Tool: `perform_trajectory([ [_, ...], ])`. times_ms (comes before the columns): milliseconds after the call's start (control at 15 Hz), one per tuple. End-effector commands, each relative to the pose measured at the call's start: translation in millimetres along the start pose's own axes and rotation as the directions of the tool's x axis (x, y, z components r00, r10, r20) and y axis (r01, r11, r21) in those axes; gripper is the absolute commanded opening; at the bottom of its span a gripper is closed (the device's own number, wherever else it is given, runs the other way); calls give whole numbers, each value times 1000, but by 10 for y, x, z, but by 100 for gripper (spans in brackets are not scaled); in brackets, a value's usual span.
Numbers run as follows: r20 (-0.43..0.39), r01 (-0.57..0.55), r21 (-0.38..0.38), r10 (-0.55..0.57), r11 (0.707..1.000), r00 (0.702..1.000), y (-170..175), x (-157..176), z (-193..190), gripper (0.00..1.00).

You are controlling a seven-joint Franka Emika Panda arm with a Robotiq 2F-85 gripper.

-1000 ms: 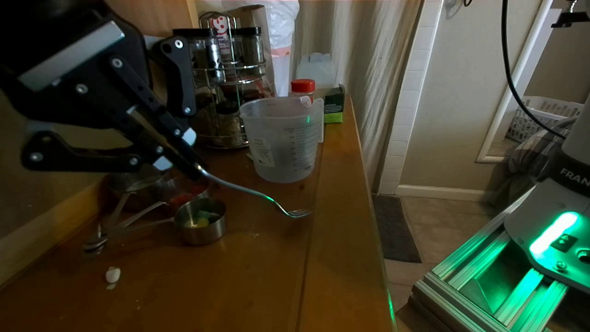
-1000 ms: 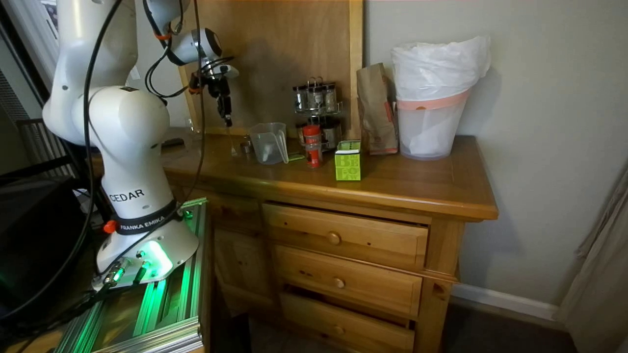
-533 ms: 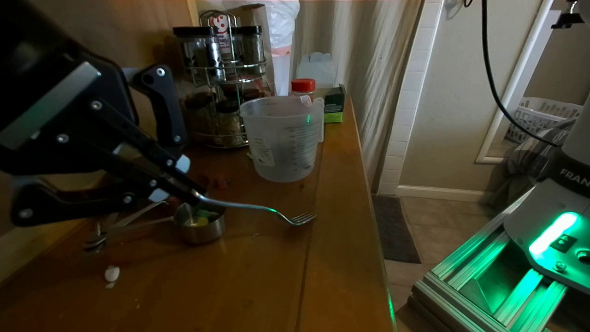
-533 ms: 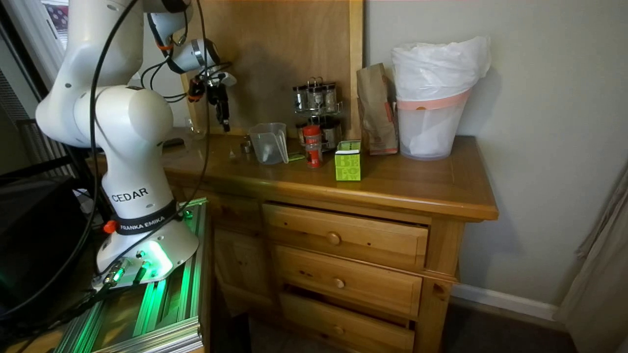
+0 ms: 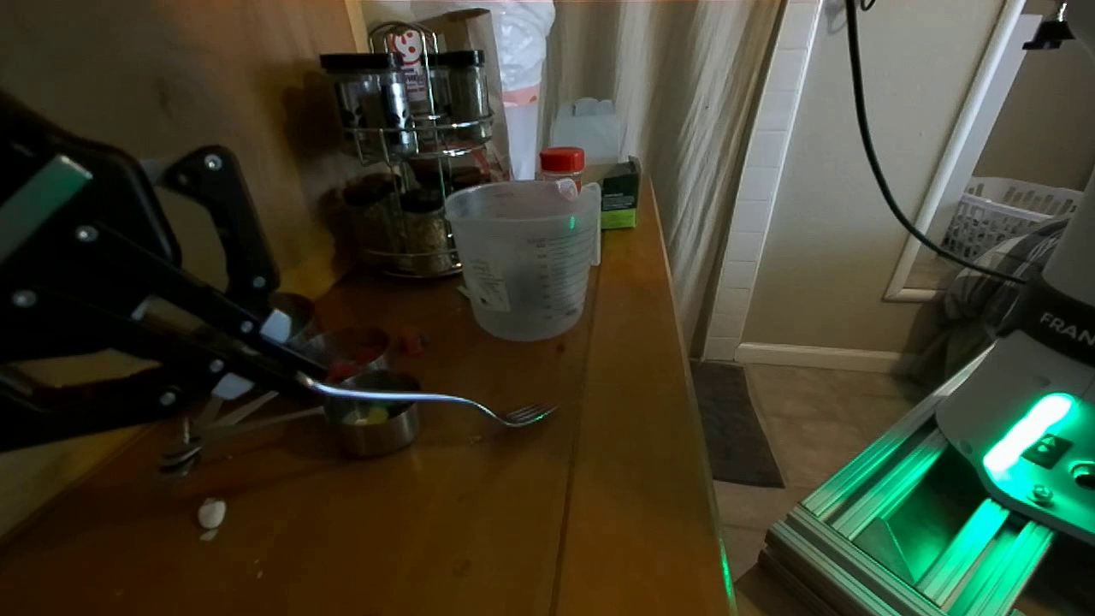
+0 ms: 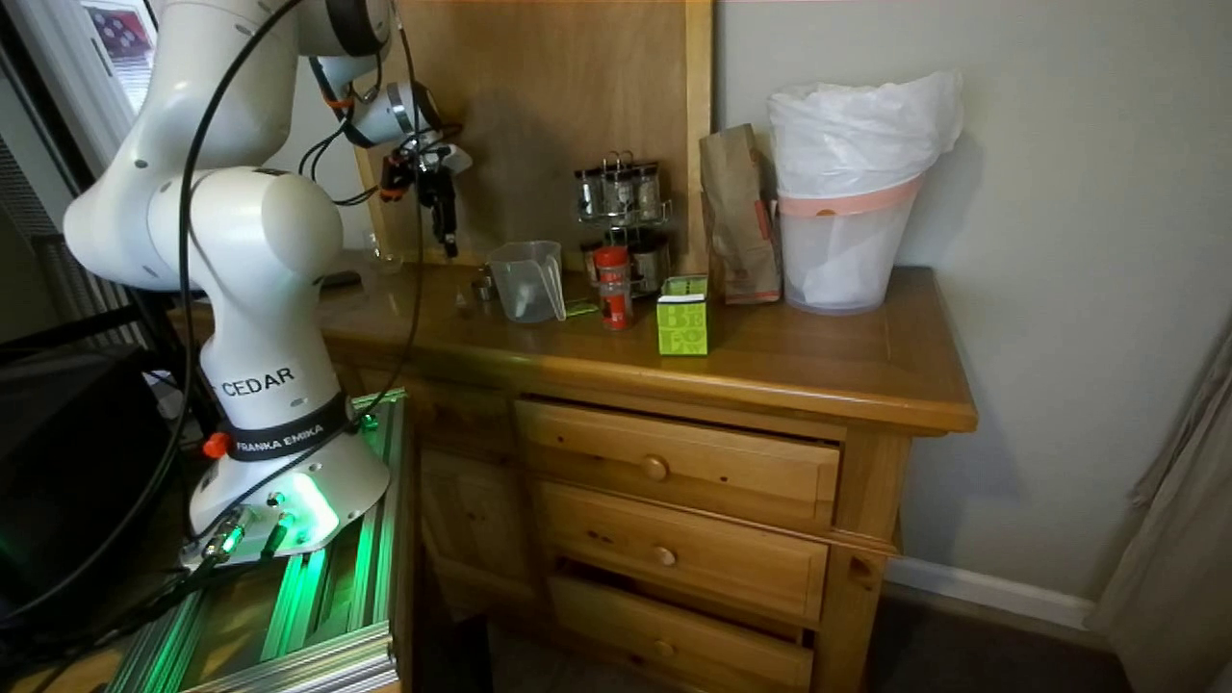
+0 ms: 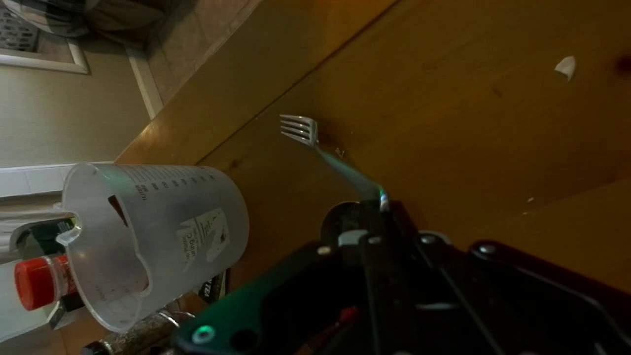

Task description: Shift the fork to the counter

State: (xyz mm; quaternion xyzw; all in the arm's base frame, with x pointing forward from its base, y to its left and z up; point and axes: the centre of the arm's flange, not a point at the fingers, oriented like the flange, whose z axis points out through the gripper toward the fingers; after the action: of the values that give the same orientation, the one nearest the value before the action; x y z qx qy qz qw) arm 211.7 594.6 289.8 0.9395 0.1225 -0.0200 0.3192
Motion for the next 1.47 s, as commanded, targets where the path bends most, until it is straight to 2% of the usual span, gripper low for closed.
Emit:
perform_trajectory([
  [0, -4, 10, -53, -10, 999, 1000, -295, 59, -118, 2],
  [67, -7, 14, -71, -14, 997, 1000, -338, 44, -114, 2],
  [133, -7, 17, -86, -17, 996, 1000, -376, 26, -107, 32],
  [267, -10, 18, -100, -19, 995, 1000, -424, -5, -107, 39],
  [533, -40, -2, -98, -2, 995, 999, -349, -31, -178, 67],
  [667, -78, -18, -56, 13, 998, 997, -169, -93, -302, 80],
  [800, -127, -56, 23, 59, 998, 990, 190, -233, -469, 94],
  [867, -143, -63, 74, 73, 995, 987, 340, -283, -561, 98],
  [1000, -183, -85, 178, 118, 980, 976, 633, -423, -731, 100],
  [1067, -205, -117, 200, 158, 973, 966, 747, -495, -804, 100],
  [1200, -245, -182, 196, 228, 963, 942, 961, -615, -855, 100],
  [1400, -354, -132, 191, 194, 973, 915, 1210, -752, -696, 100],
])
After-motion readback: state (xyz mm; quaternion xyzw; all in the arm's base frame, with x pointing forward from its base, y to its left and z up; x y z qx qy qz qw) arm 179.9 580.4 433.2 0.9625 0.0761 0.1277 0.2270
